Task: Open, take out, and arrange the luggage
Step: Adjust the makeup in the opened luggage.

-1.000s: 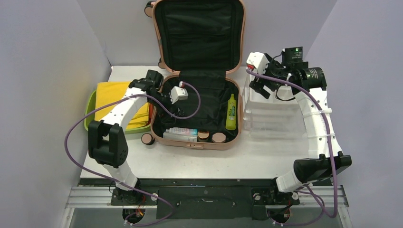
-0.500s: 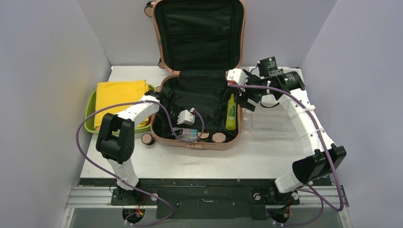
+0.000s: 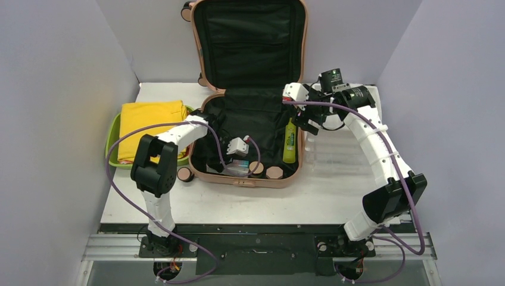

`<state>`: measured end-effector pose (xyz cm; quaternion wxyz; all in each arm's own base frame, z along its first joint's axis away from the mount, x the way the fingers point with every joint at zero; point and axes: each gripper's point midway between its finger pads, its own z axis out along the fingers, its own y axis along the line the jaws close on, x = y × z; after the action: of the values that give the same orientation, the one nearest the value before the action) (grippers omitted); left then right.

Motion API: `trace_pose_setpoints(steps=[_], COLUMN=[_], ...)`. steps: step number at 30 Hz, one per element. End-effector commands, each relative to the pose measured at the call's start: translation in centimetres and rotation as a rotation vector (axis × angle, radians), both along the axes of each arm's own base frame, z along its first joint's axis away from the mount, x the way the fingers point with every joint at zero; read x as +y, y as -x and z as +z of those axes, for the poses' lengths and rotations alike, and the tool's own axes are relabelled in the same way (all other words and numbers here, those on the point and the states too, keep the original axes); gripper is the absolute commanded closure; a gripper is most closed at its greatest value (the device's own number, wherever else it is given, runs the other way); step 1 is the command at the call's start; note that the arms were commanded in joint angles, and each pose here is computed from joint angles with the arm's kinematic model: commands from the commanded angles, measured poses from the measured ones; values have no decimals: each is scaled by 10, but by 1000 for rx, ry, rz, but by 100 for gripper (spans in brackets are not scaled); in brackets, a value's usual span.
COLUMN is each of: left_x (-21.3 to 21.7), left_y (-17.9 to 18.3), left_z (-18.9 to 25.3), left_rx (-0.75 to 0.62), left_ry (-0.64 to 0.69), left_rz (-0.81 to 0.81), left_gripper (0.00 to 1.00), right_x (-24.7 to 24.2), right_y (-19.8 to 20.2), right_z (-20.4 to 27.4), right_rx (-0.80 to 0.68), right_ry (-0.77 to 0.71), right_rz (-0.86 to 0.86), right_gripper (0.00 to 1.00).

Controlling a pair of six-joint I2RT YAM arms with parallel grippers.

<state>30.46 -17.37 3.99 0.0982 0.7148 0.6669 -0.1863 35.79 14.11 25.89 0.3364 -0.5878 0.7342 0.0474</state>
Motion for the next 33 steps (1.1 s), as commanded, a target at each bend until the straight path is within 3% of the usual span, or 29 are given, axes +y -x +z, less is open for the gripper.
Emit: trace_pose_setpoints(steps=[1, 3, 6, 7, 13, 24, 33], left_x=[-15, -16, -17, -16, -16, -27, -31], left_y=[-19, -21, -25, -25, -49, -89, -99], left_z=[-39, -39, -38, -38, -7, 79, 81], left_rx=[-27, -32, -37, -37, -97, -211, -214], left_ry=[3, -1, -8, -13, 4, 156, 180], left_rz=[-49, -50, -33, -28, 35, 182, 207], left_gripper=[48, 63, 72, 79, 96, 100, 98], right_x=[-6, -9, -10, -10, -11, -8, -8], right_y=[-19, -23, -24, -25, -24, -23, -25], right_z=[23, 27, 30, 31, 35, 39, 39], right_rx=[-80, -87, -91, -93, -102, -102, -104], right_ry=[-18, -30, -40, -41, -50, -79, -79], right_rz=[-56, -71, -78, -79, -82, -91, -96], right_gripper=[24, 24, 24, 24, 24, 24, 24])
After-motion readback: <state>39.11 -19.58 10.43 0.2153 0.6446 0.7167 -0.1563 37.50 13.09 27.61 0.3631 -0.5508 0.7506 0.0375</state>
